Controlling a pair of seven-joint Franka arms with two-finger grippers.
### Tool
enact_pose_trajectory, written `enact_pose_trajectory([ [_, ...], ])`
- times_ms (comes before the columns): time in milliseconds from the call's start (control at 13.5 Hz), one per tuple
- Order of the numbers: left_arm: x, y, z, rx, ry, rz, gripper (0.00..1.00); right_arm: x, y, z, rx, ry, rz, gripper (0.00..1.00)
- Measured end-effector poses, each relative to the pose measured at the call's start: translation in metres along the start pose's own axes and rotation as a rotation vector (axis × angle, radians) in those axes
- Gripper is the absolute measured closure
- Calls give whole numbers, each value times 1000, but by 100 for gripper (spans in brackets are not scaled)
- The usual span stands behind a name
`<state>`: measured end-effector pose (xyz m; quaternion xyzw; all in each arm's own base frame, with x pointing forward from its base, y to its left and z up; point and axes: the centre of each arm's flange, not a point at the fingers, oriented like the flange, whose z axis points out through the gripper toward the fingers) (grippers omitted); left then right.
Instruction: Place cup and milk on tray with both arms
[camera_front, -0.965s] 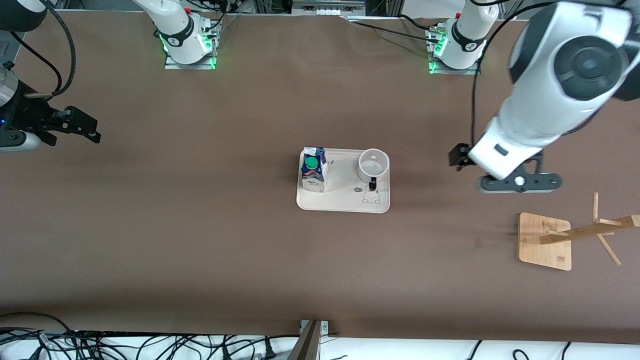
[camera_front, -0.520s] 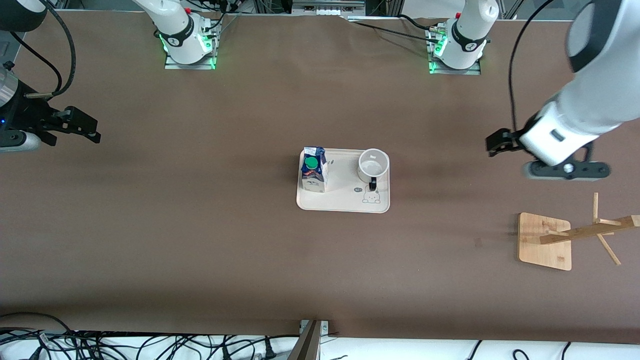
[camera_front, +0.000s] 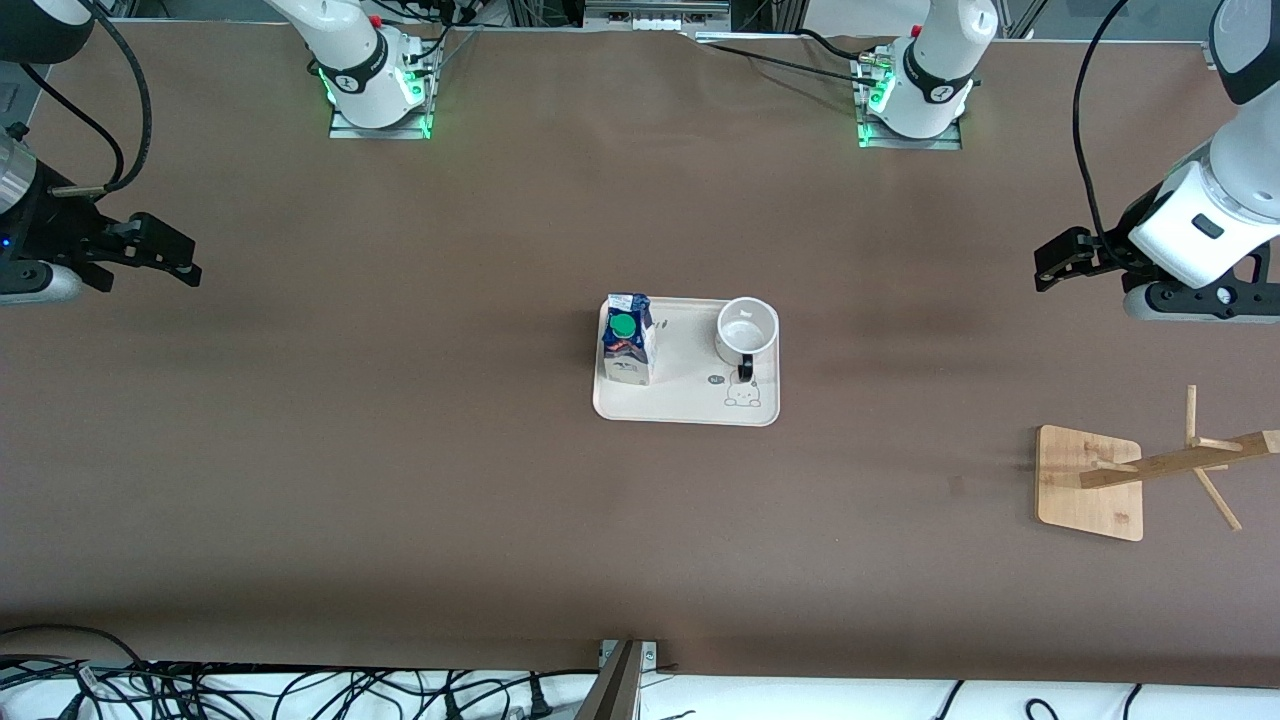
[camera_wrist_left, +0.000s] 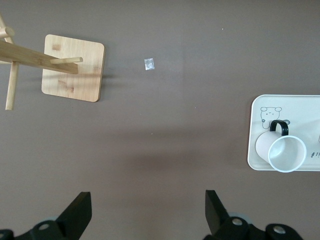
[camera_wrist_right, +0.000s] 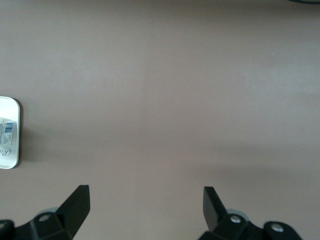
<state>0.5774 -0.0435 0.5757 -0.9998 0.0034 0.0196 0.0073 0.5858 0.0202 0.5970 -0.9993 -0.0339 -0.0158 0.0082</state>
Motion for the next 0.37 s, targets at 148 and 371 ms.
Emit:
enact_pose_trajectory([
  [148, 0, 0, -1, 2, 13, 1, 0, 0, 0, 0, 0, 0, 0, 0],
  [371, -3, 0, -3, 2, 19, 3, 0, 0, 0, 0, 0, 0, 0, 0],
])
